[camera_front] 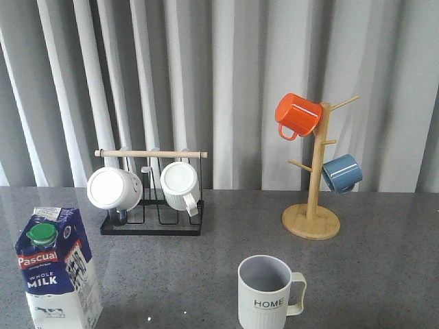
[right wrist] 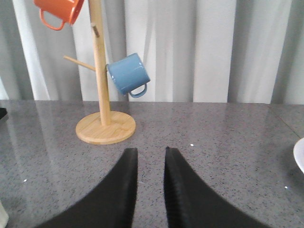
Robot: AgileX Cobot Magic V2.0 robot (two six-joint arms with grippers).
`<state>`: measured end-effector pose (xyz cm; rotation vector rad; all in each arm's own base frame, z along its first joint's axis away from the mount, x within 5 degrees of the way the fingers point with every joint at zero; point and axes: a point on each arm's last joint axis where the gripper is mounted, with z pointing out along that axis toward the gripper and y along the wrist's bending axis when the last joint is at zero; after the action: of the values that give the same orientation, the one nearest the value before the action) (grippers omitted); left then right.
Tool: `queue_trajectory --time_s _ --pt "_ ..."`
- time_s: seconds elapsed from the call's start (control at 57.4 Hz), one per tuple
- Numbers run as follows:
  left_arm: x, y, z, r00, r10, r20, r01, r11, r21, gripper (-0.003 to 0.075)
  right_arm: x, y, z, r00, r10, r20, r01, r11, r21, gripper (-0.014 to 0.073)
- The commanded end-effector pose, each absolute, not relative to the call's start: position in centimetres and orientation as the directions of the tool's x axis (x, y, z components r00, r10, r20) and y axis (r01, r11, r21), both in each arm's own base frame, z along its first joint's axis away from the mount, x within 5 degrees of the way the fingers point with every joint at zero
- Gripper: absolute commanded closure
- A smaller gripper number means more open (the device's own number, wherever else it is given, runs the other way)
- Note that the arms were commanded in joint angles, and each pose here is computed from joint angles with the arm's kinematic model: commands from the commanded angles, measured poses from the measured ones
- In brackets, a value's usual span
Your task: Place milk next to cup
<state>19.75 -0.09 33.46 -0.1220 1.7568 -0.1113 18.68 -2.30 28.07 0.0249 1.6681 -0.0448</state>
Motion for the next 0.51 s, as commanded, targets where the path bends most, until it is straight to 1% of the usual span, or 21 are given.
queue_trajectory --time_s 0.0,0.017,0.035,0.139,0.314,0.418,0.488 --pt "19.8 -0.1 35.4 -0.077 -0.148 -0.986 -0.008 0.989 -0.148 0.0186 18.4 -1.7 29.8 -0.007 -0.062 -0.998 -0.022 0.998 -0.062 0.0581" --pt "19.8 -0.1 35.4 -0.077 -0.148 -0.986 -0.008 0.989 -0.148 0.0186 18.2 -1.6 29.9 -0.003 -0.072 -0.997 -0.027 0.997 -0.072 0.0609" --pt "19.8 -0.1 35.4 -0.077 -0.148 -0.986 -0.008 0.989 -0.148 0.0186 18.1 -1.6 30.0 0.002 -0.073 -0.997 -0.029 0.997 -0.073 0.0612" --pt "19.8 -0.1 35.4 -0.077 -0.148 -0.986 -0.008 0.989 -0.148 0.0186 17.4 -1.5 30.6 0.029 -0.085 -0.996 -0.024 0.996 -0.086 0.0604" --pt "19.8 -0.1 35.4 -0.077 -0.148 -0.986 -0.008 0.989 -0.148 0.0186 16.9 -1.5 30.9 0.032 -0.097 -0.995 -0.009 0.995 -0.098 0.0602" --pt "19.8 -0.1 35.4 -0.077 -0.148 -0.986 -0.008 0.989 -0.148 0.0186 16.9 -1.4 31.0 0.051 -0.149 -0.988 -0.016 0.989 -0.15 0.0602" --pt "19.8 -0.1 35.4 -0.077 -0.148 -0.986 -0.008 0.989 -0.148 0.0186 16.9 -1.4 31.0 0.054 -0.138 -0.989 -0.019 0.99 -0.139 0.0602"
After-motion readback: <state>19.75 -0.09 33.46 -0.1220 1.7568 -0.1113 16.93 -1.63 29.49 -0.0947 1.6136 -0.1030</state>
